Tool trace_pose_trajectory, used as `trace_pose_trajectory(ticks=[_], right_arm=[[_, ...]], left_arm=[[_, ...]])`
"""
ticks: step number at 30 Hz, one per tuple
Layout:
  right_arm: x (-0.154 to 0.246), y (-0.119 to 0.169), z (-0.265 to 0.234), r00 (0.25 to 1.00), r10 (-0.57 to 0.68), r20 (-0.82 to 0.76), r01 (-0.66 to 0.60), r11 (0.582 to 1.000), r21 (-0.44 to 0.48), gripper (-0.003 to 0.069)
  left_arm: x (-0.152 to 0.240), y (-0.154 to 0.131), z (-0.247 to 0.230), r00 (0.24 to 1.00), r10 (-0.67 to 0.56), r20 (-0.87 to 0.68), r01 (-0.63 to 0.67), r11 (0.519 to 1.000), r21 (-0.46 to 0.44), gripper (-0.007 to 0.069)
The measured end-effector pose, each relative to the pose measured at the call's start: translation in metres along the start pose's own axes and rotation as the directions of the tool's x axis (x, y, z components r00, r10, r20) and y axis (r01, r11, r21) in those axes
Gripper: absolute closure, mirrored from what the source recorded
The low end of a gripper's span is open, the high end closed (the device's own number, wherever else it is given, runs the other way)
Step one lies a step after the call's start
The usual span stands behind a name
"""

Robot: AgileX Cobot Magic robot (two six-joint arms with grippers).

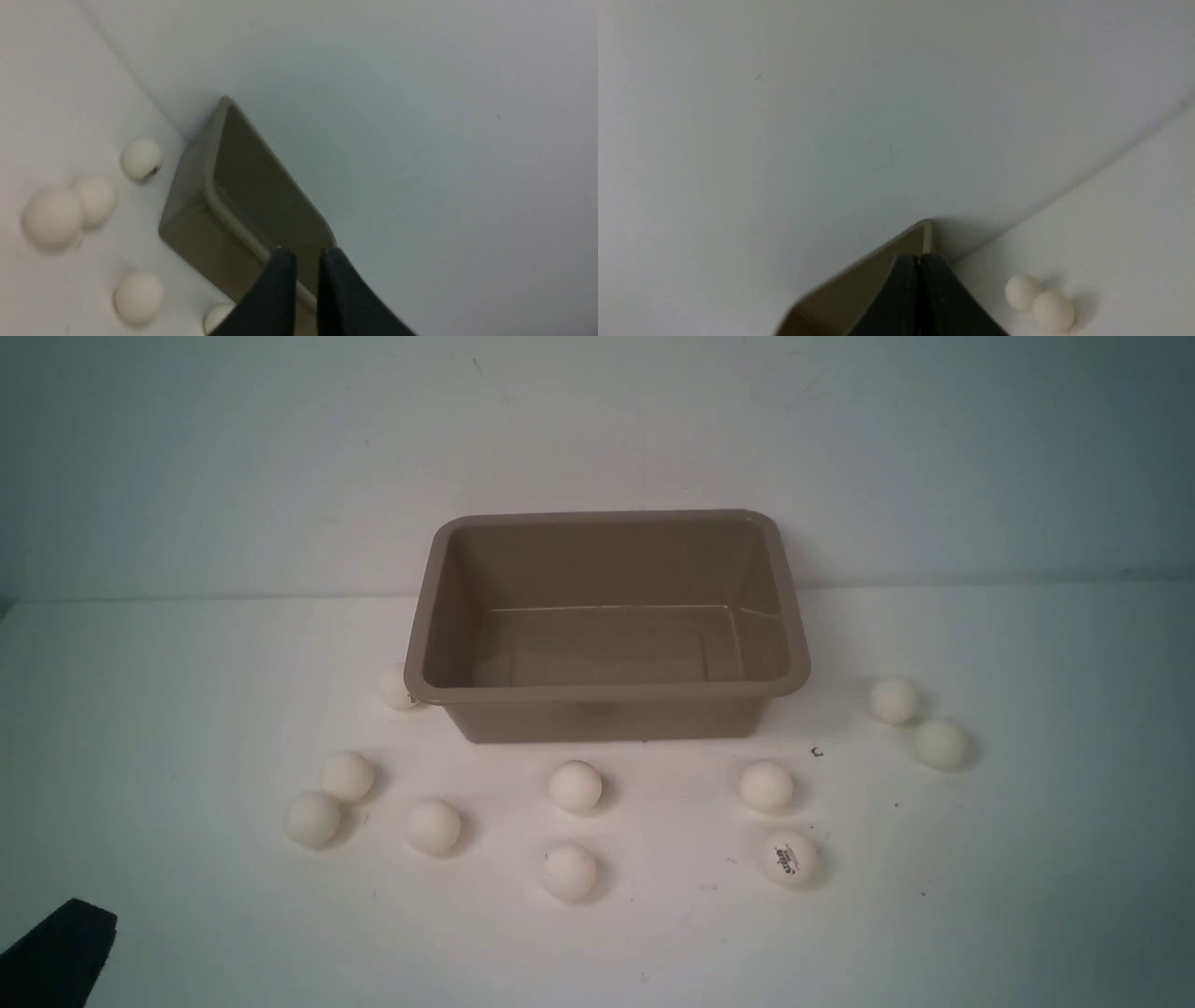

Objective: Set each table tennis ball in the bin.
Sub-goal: Use the left arm to clamp the table tennis ball closest to it

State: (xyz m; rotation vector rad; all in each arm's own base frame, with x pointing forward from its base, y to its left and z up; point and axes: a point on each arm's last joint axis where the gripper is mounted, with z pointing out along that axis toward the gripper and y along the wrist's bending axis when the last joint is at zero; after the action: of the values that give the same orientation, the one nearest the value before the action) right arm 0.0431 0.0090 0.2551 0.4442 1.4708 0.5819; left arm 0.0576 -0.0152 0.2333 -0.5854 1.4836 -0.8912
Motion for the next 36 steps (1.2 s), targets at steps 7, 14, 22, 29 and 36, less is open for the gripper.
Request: trace_pose_trajectory(ticks=[7, 14, 22, 29, 36], right_arm=[[-0.044, 0.046, 0.035, 0.835, -0.396, -0.382, 0.400, 0.914, -0.071, 0.0675], [-0.056, 0.041, 0.113, 0.580, -0.456, -0.675, 0.523, 0.844, -0.121, 0.0671], [-0.050, 0.025, 0.172, 0.470, -0.401, -0.786, 0.515, 0.848, -0.124, 0.0671], [-0.053, 0.027, 0.180, 0.466, -0.420, -0.778, 0.521, 0.842, -0.142, 0.0670], [-0.052, 0.032, 0.181, 0.477, -0.437, -0.763, 0.490, 0.852, -0.182, 0.0670]], left_arm=[[-0.015, -0.040, 0.052, 0.742, 0.584, -0.330, -0.585, 0.804, 0.106, 0.0567], [-0.024, -0.033, 0.124, 0.391, 0.661, -0.641, -0.744, 0.637, 0.203, 0.0566], [-0.032, -0.005, 0.173, 0.184, 0.558, -0.809, -0.831, 0.528, 0.175, 0.0482], [-0.014, 0.034, 0.212, 0.158, 0.441, -0.883, -0.822, 0.554, 0.130, 0.0228], [-0.001, 0.059, 0.240, 0.136, 0.400, -0.907, -0.815, 0.565, 0.127, 0.0097]])
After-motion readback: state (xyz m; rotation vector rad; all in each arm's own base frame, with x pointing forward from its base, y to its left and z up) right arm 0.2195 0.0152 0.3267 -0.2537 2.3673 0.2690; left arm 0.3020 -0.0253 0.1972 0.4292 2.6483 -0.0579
